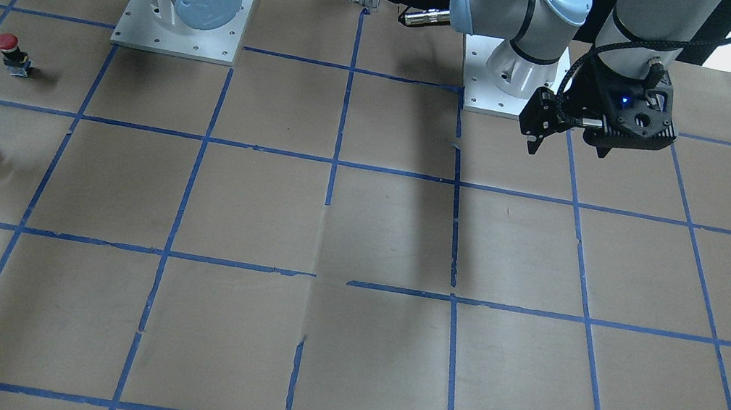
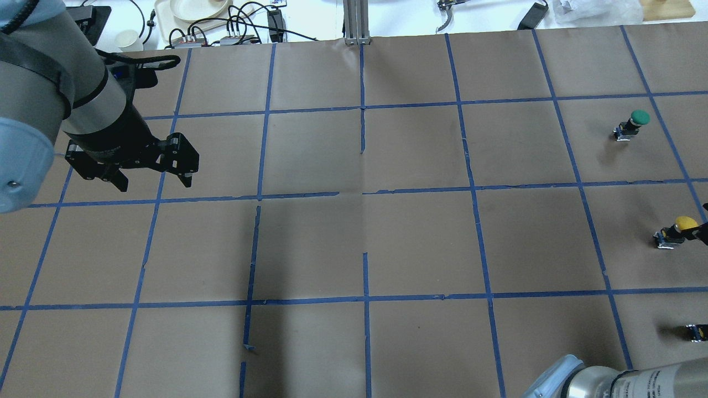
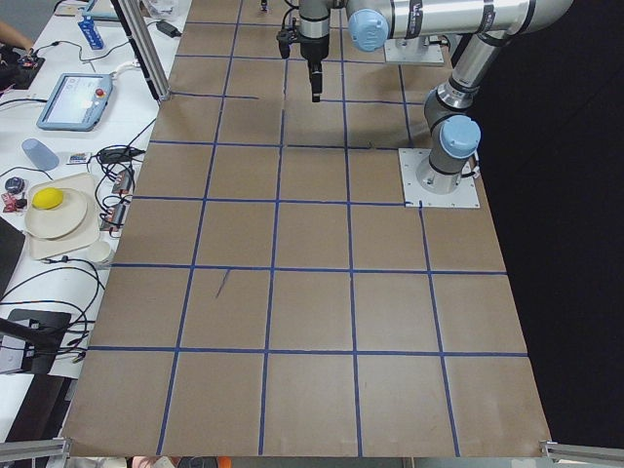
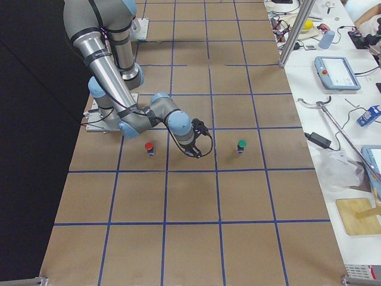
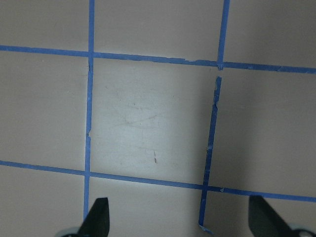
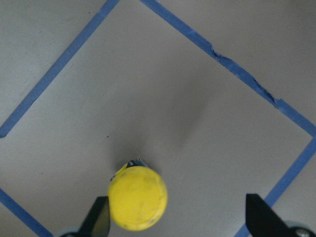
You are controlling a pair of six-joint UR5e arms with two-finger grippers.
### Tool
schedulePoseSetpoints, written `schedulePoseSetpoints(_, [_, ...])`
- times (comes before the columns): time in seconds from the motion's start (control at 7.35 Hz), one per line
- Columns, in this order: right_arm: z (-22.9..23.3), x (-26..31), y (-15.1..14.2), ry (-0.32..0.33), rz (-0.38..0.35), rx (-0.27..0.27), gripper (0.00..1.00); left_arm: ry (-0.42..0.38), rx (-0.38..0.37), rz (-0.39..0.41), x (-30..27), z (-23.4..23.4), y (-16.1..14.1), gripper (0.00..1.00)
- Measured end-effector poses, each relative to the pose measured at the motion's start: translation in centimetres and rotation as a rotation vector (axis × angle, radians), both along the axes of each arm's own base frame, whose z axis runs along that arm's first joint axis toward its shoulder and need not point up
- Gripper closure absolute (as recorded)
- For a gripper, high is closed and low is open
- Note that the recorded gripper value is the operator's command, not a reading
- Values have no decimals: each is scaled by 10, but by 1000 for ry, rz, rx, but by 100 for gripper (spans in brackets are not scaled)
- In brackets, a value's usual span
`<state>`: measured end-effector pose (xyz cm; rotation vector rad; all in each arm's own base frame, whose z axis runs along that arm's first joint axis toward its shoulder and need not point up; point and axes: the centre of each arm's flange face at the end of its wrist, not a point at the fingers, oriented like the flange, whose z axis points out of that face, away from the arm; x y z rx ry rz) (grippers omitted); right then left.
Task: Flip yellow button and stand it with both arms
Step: 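Release the button and raise the right gripper away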
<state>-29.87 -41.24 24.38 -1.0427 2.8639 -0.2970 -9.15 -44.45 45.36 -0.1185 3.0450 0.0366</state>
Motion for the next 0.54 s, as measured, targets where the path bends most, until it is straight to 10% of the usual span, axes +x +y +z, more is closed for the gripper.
schedulePoseSetpoints(0.54, [108,55,-29,-41,-94,43,0,-2,0,-11,-1,0,0,0])
